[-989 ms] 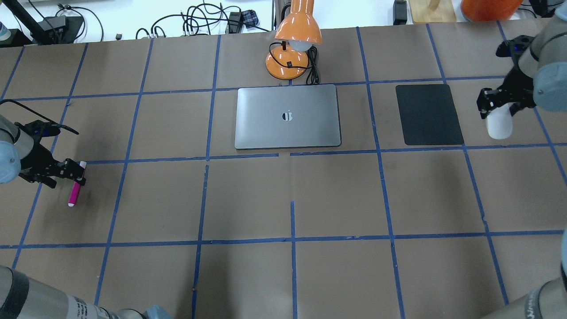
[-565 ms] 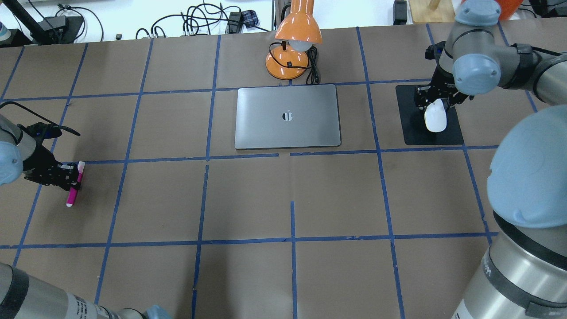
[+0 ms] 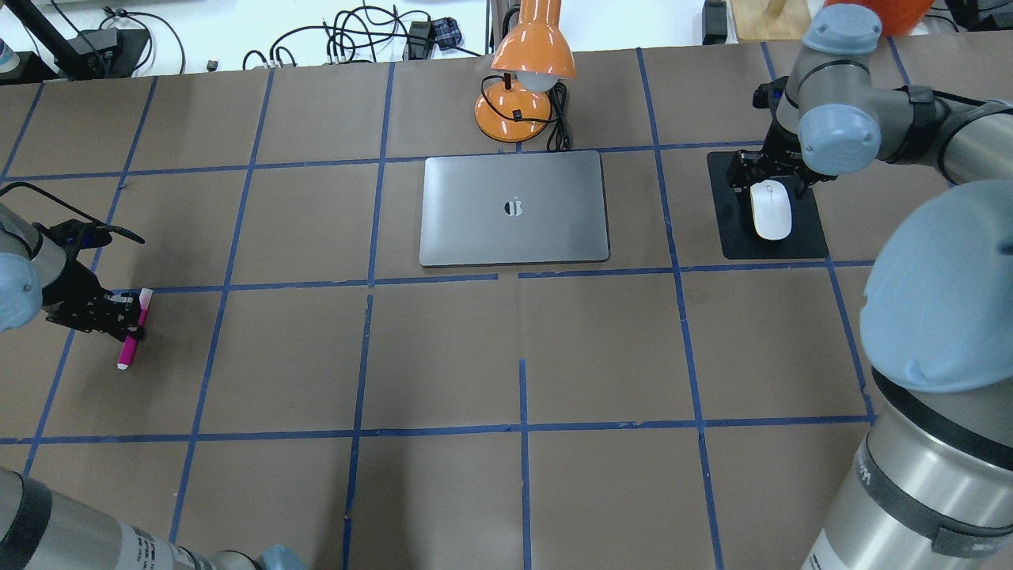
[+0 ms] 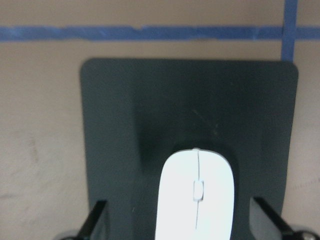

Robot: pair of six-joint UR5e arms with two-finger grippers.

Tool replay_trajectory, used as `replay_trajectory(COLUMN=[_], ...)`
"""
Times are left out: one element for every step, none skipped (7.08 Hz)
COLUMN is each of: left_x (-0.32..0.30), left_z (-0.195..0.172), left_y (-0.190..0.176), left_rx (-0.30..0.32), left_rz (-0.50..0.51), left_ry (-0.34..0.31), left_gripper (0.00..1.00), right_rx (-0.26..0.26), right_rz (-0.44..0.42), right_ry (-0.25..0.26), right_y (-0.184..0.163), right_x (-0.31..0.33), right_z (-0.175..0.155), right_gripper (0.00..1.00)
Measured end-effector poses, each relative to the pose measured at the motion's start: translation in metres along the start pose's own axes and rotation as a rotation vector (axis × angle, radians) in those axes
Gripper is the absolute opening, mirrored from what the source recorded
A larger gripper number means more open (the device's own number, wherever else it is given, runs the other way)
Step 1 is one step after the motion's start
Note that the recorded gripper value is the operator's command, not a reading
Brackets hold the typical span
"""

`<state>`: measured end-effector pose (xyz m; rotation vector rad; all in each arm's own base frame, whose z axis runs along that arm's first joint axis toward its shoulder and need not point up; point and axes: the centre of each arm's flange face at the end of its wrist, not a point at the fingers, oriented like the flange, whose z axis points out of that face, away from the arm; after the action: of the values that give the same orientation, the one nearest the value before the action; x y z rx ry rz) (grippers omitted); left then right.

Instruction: Place pen and mouse around notebook

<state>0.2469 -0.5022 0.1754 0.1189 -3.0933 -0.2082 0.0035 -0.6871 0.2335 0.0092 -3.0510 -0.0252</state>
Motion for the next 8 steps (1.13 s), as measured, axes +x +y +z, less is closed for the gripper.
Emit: replay_trajectory(left_x=[0.001,0.003,0.002,0.008,0.034,0.078,0.133,0.185], left_z=[-0.006,-0.017,-0.037,-0.065,-0.094,-0.119,-0.138,-0.149], left_y=[0.001,0.003,0.001,-0.006,-0.02,-0.031,-0.035,-0.034], left_rx=[-0.003,-0.009,-0.006,0.012,0.039,0.069,0.098,0.124], left_rz=[-0.031,-0.084,-0.133,-0.178,-0.225,-0.281,-0.363,-0.46], left_ry=[0.0,-0.004,-0.022,-0.046,-0.063,-0.076,-0.076,-0.053], left_gripper=[0.0,0.0,0.0,0.0,0.0,0.0,0.0,0.0], right_rx=[0.004,-0.014,-0.013,0.008,0.035,0.051,0.054,0.055], right_rz=[-0.014,-0.009,-0.009,-0.016,-0.013,-0.003,0.005,0.011], right_ry=[0.003,-0.001,-0.005,-0.006,-0.008,-0.027,-0.068,-0.096], right_y=[0.012,0.032,0.056,0.088,0.124,0.146,0.156,0.16], right_x=[-0.026,-0.046,-0.06,-0.071,-0.077,-0.081,-0.087,-0.091], right_z=[-0.052,-0.095,-0.139,-0.188,-0.231,-0.25,-0.253,-0.254], right_gripper=[1.0,1.0,1.0,1.0,1.0,1.0,1.0,1.0])
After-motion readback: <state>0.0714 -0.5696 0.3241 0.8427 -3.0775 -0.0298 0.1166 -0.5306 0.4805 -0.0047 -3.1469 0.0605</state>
